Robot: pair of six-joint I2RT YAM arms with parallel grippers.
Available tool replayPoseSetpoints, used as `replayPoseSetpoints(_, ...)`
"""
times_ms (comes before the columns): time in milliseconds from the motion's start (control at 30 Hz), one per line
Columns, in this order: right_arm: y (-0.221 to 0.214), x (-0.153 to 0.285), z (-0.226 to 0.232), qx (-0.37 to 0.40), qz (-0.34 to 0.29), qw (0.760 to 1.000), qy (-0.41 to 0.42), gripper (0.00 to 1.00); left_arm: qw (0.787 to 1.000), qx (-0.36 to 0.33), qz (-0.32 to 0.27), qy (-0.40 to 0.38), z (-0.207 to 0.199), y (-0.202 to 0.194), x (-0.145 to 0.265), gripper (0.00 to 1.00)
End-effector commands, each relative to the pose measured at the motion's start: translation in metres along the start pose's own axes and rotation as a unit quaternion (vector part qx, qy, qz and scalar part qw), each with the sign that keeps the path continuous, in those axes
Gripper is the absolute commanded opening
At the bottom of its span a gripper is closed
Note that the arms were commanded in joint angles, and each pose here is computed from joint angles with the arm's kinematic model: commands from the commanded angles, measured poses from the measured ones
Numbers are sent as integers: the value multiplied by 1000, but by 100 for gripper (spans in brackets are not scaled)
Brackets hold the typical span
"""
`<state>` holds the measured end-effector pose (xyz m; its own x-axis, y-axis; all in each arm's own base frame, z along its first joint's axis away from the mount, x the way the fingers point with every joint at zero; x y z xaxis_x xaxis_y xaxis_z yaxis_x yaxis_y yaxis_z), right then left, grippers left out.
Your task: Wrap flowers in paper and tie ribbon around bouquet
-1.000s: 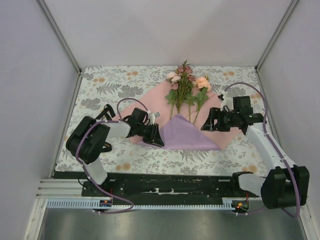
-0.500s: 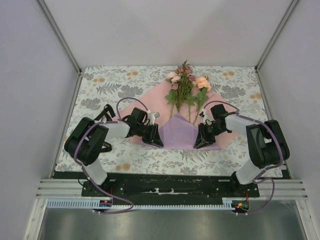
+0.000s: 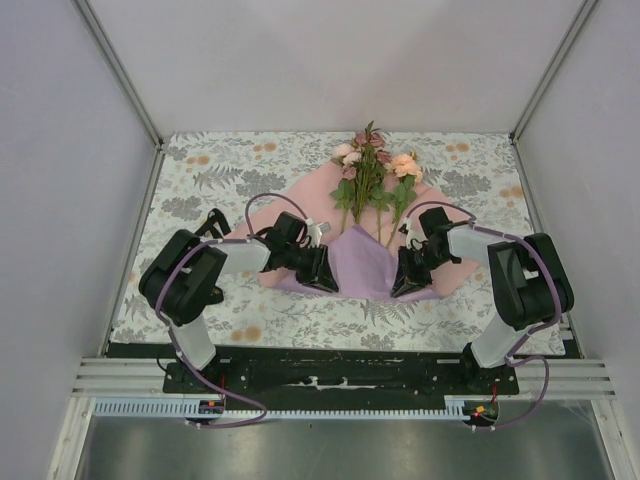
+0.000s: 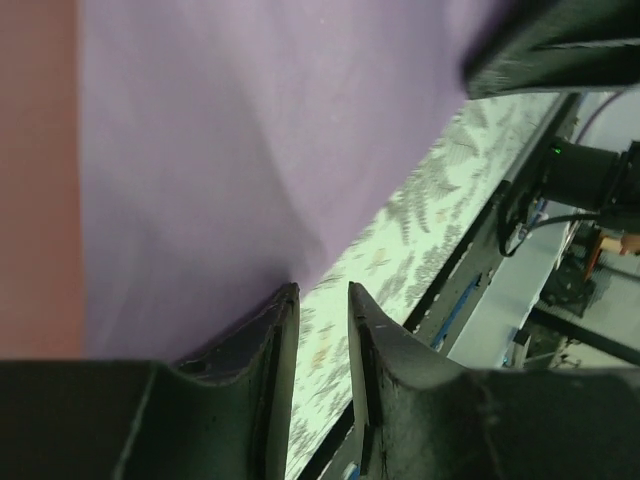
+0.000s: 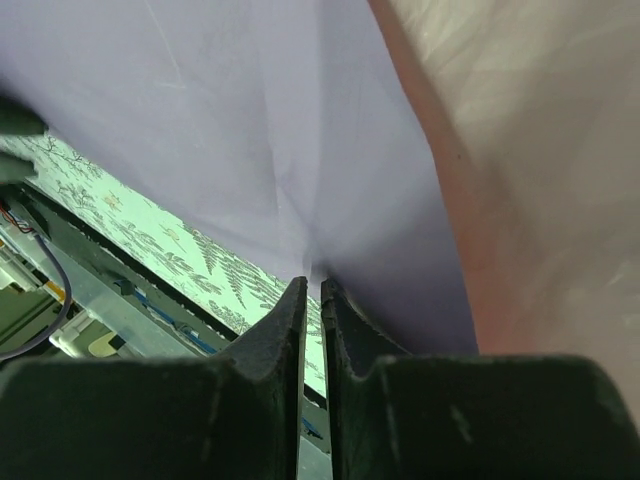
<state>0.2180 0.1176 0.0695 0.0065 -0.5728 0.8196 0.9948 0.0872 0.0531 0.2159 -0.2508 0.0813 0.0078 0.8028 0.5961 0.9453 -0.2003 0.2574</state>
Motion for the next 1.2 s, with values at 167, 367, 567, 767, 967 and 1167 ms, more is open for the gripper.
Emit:
replayPoseSetpoints(167, 10, 3, -4, 12, -14, 999, -37, 18, 992, 73, 71, 79, 50, -35, 19, 34)
replayPoseSetpoints(367, 10, 4, -6, 10, -14, 999, -46, 18, 984, 112, 58, 123, 76, -39, 42, 35)
replayPoseSetpoints(567, 11, 5, -6, 10, -11, 999, -50, 18, 974, 158, 40, 160, 94, -38, 62, 36)
replayPoseSetpoints(767, 13, 5, -6, 9, -12, 999, -51, 18, 959, 184, 36, 212, 106, -42, 76, 39)
replayPoseSetpoints(967, 14, 5, -6, 9, -12, 999, -53, 18, 947, 208, 33, 241, 109, -44, 87, 41)
replayPoseSetpoints(1167, 14, 7, -5, 11, -10, 998, -54, 18, 933, 222, 15, 284, 114, -43, 103, 41)
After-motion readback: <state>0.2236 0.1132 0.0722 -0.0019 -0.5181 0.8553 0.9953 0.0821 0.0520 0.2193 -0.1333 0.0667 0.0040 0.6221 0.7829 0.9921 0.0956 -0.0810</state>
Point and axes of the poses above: each gripper's point midway between its finger pads, its own x axis back along the fingers, its own z axis along the line the jaws close on, y = z × x, the point moved 7 cm from there along x, back along the fingers, and after that the axes turned 2 degrees about x, right-handed, at the moved point
